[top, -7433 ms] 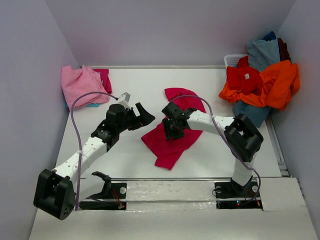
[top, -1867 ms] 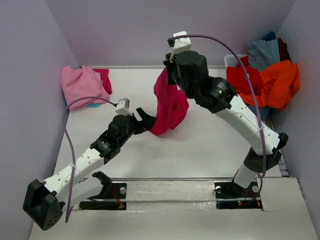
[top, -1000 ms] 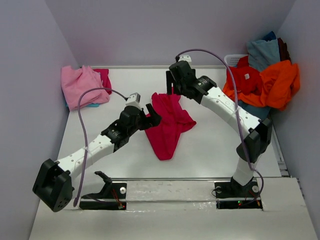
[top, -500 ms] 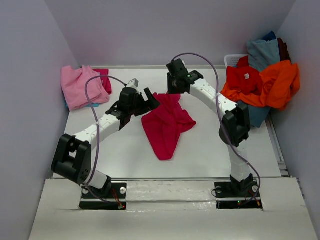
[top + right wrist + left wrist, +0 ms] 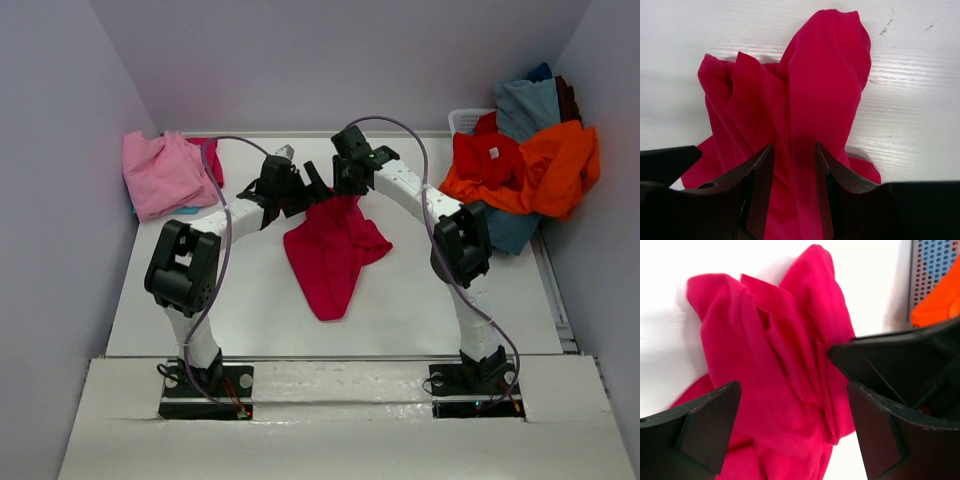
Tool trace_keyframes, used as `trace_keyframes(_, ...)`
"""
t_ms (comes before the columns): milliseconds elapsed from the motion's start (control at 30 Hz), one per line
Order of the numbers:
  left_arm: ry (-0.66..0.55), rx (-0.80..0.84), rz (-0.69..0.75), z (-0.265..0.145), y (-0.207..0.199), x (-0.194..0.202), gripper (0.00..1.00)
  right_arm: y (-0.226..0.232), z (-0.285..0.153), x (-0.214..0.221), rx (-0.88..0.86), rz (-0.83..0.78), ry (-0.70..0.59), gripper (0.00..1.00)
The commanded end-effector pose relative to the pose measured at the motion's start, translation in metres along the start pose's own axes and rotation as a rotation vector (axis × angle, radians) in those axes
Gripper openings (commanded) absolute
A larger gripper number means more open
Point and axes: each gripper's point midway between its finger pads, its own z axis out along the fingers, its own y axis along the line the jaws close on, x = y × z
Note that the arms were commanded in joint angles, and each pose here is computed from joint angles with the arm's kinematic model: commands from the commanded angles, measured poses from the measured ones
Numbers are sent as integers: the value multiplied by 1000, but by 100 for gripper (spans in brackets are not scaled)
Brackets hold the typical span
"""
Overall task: Fold and stack the t-shirts
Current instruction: Flatten the tshirt out
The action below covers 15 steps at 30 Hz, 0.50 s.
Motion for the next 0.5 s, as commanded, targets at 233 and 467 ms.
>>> trace_keyframes(233,-24,-40,-55,23,25,-36,97,-4,-8,-5,-22,30,-21,44)
trace_keyframes(467,-33,-82,-40,35,28,-48,93,-2,-6,0,-38,39,-11,43)
